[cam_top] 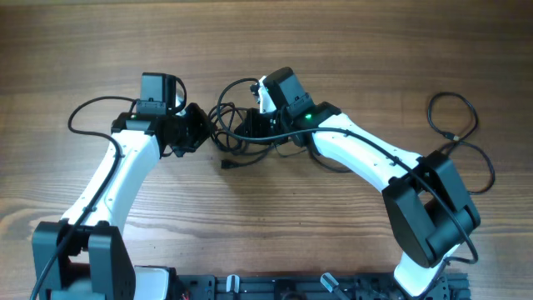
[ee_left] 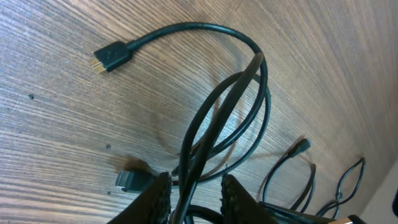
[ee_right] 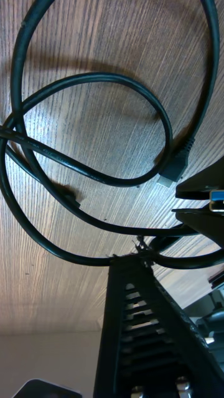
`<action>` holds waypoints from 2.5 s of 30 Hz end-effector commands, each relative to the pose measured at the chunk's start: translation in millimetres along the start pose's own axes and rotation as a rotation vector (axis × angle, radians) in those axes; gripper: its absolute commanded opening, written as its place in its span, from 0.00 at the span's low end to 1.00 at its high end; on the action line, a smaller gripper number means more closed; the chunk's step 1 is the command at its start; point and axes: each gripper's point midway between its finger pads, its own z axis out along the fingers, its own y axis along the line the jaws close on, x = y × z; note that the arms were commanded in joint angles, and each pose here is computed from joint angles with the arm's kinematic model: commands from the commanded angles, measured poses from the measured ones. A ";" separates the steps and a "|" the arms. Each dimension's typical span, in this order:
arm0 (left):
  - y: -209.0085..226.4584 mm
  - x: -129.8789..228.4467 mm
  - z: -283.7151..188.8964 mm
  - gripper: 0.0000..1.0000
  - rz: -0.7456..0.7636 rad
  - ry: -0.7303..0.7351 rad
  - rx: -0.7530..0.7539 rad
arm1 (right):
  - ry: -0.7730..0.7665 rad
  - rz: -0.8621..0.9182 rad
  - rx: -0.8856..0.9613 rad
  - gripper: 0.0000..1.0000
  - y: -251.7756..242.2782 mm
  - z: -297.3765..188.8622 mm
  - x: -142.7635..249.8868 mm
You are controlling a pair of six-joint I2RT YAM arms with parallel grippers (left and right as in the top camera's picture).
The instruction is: Untangle cables
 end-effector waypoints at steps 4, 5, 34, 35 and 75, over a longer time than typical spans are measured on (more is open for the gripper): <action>8.6 3.1 9.0 0.29 0.009 0.015 -0.031 | -0.002 0.022 0.020 0.04 -9.3 3.5 -0.1; 9.4 2.9 9.2 0.29 0.009 0.013 -0.035 | -0.002 0.023 0.020 0.04 -9.3 3.5 -0.1; 6.8 5.5 17.1 0.04 -0.003 0.050 -0.014 | -0.021 0.019 0.052 0.04 -15.2 3.2 -3.0; 3.5 7.3 16.9 0.04 -0.019 0.062 0.003 | -0.032 0.018 0.070 0.05 -18.6 3.0 -4.6; 0.7 -1.6 4.6 0.04 -0.387 0.138 0.108 | 0.031 0.007 0.347 0.38 -42.0 -39.0 37.5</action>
